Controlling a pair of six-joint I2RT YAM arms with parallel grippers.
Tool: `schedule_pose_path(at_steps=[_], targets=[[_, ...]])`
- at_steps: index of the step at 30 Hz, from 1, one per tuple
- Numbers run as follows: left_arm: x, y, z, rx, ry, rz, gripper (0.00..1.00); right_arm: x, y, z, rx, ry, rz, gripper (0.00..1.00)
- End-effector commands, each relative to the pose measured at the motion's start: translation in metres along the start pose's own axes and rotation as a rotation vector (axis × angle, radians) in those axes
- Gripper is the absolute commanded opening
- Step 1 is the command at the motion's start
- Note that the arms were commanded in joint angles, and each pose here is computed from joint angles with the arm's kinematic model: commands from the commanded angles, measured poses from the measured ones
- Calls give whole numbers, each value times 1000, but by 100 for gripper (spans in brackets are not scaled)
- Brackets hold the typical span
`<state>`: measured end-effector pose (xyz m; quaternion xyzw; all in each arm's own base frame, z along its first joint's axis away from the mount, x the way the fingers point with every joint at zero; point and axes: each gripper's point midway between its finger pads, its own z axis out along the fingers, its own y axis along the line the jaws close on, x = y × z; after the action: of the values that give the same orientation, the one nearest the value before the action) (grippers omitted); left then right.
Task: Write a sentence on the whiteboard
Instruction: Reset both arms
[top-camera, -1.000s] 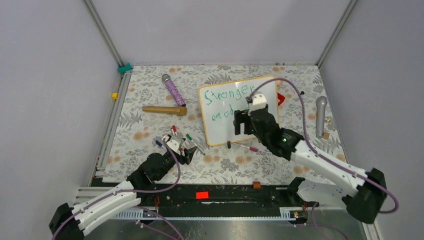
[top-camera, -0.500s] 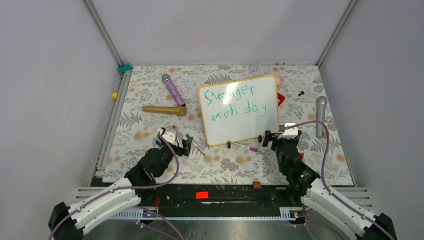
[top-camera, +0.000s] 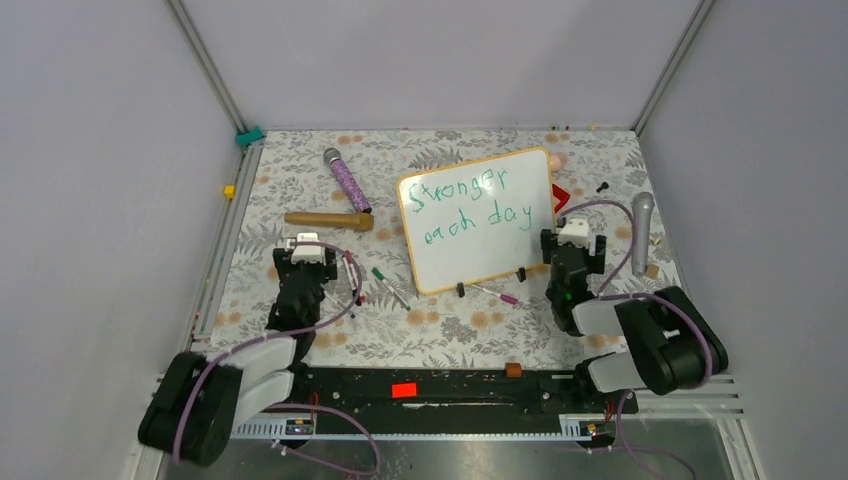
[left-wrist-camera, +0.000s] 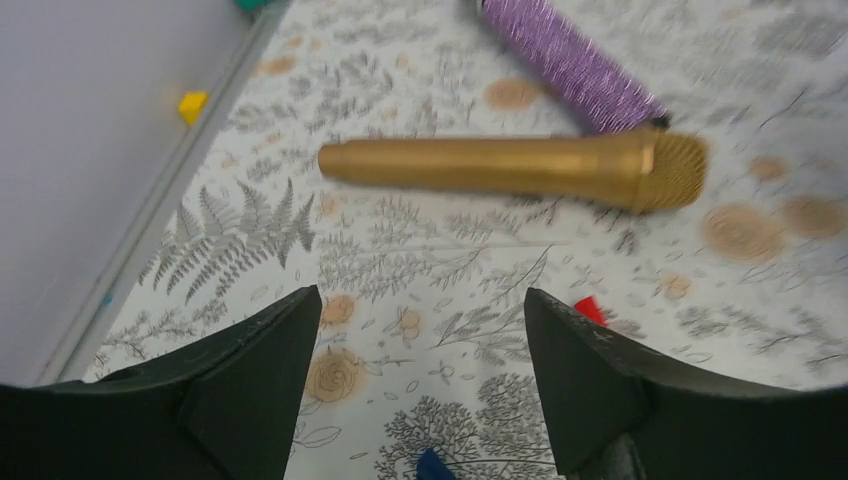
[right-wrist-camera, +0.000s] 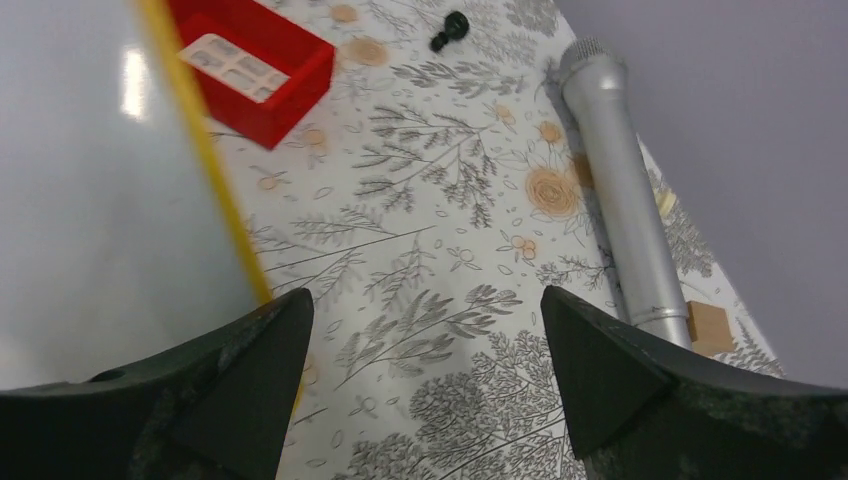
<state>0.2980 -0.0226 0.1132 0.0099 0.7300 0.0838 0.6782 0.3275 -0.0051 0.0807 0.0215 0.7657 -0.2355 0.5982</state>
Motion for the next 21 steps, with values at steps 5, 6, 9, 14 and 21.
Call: schedule_pose_path(at_steps=[5, 6, 9, 14, 21], targets=[[-29, -3, 42, 125, -188, -77, 73, -19, -3, 33, -179, -5, 317, 78], [-20, -8, 47, 152, -116, -67, 70, -23, -3, 35, -178, -36, 322, 76], [-21, 7, 65, 52, -74, -121, 99, -22, -3, 33, -182, -34, 326, 87], [-15, 16, 73, 7, -24, -156, 99, -24, -3, 31, -187, -61, 329, 100], [-15, 14, 74, 16, -17, -154, 99, -24, -3, 31, -187, -61, 330, 99]])
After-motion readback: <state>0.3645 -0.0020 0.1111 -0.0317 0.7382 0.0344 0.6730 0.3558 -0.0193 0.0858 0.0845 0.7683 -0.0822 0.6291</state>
